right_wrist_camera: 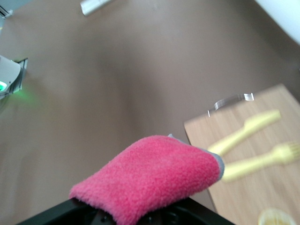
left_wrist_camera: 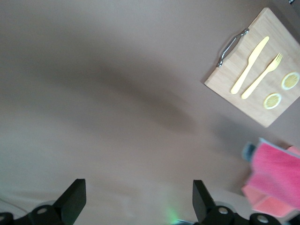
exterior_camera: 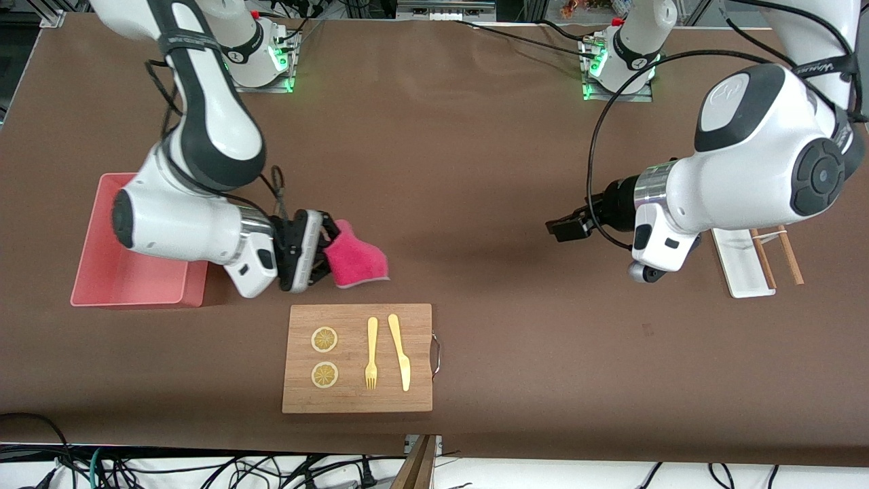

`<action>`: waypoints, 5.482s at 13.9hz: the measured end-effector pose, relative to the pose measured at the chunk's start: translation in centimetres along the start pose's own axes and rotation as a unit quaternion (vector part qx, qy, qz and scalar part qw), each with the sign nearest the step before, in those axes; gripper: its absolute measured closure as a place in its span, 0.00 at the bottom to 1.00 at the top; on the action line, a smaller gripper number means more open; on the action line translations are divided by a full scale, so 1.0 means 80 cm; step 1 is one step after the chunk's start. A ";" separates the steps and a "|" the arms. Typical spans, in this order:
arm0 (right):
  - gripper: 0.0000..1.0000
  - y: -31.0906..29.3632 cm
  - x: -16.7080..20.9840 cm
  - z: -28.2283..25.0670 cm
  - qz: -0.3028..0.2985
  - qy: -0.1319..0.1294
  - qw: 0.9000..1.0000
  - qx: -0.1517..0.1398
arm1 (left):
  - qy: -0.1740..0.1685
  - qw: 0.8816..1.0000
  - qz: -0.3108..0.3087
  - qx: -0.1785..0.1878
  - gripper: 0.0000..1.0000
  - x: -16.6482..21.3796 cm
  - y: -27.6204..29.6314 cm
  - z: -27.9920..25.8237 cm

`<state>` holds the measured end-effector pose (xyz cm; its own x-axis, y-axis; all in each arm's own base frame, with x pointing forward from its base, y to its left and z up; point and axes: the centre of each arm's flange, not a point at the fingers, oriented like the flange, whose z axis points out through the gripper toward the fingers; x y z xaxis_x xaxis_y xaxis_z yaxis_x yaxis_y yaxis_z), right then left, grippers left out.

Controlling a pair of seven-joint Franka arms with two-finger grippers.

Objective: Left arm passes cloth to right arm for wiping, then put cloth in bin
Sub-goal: 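Open the left gripper and withdraw it while the right gripper pulls the cloth, then wipe the table with the cloth using the right gripper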

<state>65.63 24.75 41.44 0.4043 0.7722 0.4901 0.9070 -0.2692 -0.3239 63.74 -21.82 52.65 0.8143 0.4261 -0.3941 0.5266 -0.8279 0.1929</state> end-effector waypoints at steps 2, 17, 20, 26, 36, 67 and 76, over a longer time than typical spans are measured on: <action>0.98 -0.014 -0.025 -0.040 0.059 -0.039 0.997 -0.013 | 0.021 0.996 0.069 0.043 0.00 0.014 -0.025 -0.010; 0.98 -0.088 -0.130 -0.133 0.492 -0.213 0.823 -0.187 | 0.121 0.872 0.418 0.222 0.00 0.058 -0.226 -0.098; 0.98 -0.083 -0.160 -0.127 0.514 -0.201 0.810 -0.199 | 0.119 0.869 0.426 0.224 0.00 0.058 -0.230 -0.100; 0.98 -0.005 -0.237 -0.050 0.549 -0.197 0.777 -0.236 | 0.087 0.868 0.430 0.230 0.00 0.049 -0.201 -0.105; 0.98 0.059 -0.273 0.095 0.566 -0.203 0.757 -0.255 | 0.080 0.874 0.421 0.230 0.00 0.061 -0.209 -0.107; 0.98 0.094 -0.242 0.094 0.582 -0.195 0.766 -0.193 | 0.078 0.874 0.420 0.231 0.00 0.059 -0.210 -0.110; 0.98 0.115 -0.282 -0.020 0.526 -0.229 0.798 -0.184 | 0.078 0.874 0.420 0.231 0.00 0.058 -0.209 -0.110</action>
<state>65.06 3.91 28.69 0.9560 0.1147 -0.2699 0.1022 -0.9930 -0.0600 60.87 -2.73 55.51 0.9085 -0.3889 -0.1527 -0.3991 -0.9160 -0.0418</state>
